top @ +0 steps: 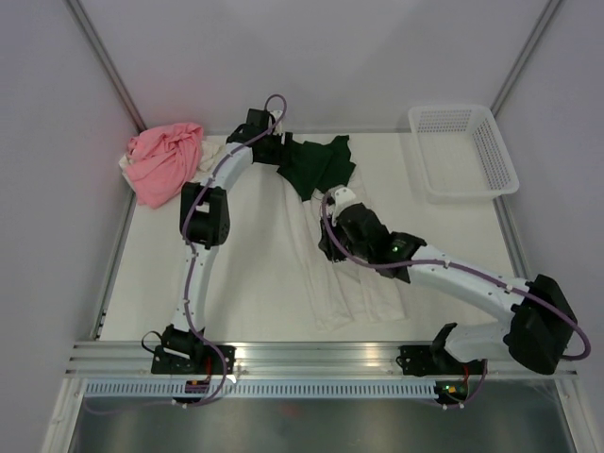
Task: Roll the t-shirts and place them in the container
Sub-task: Fold the tshirt
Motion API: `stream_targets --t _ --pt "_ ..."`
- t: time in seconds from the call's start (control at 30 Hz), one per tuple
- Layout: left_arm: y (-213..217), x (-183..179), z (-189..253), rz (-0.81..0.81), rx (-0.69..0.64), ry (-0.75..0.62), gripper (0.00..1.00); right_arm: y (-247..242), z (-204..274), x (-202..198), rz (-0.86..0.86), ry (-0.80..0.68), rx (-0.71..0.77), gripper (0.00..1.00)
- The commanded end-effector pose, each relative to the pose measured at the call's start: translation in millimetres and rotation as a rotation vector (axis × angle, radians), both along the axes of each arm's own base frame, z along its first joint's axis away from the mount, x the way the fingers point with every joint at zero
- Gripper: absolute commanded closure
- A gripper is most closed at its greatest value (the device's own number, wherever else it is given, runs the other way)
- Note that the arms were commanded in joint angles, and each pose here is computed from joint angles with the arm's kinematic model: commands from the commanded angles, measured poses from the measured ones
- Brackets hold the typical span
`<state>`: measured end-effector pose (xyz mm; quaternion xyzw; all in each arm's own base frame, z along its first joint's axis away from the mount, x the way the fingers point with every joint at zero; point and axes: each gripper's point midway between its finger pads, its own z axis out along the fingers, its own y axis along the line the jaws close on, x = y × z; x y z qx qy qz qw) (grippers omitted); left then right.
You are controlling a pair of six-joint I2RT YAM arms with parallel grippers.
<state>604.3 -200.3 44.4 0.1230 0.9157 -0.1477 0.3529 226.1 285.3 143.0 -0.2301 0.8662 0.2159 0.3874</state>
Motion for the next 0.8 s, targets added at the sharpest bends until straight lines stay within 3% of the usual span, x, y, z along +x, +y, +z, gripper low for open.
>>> stream_targets --t 0.0,0.23,0.3,0.37,0.53,0.77 --pt "1.8 5.9 80.2 -0.027 -0.006 -0.153 0.2 1.6 41.4 81.6 -0.184 -0.104 0.145 0.62" --pt "11.2 -22.4 111.7 -0.045 0.009 -0.15 0.18 15.7 14.2 203.8 -0.346 0.014 0.255 0.66" --pt "13.4 -41.6 99.9 -0.093 0.03 -0.106 0.2 24.2 2.6 232.3 -0.364 0.025 0.244 0.64" --pt "14.4 -58.1 115.7 -0.119 0.023 -0.114 0.22 28.8 -10.9 243.8 -0.378 0.051 0.225 0.61" --pt "17.3 -107.2 91.7 -0.186 0.017 0.005 0.23 36.8 -46.4 263.0 -0.4 0.088 0.199 0.53" --pt "23.7 -129.5 68.5 -0.196 0.038 0.084 0.24 37.8 -87.1 258.1 -0.384 0.147 0.15 0.52"
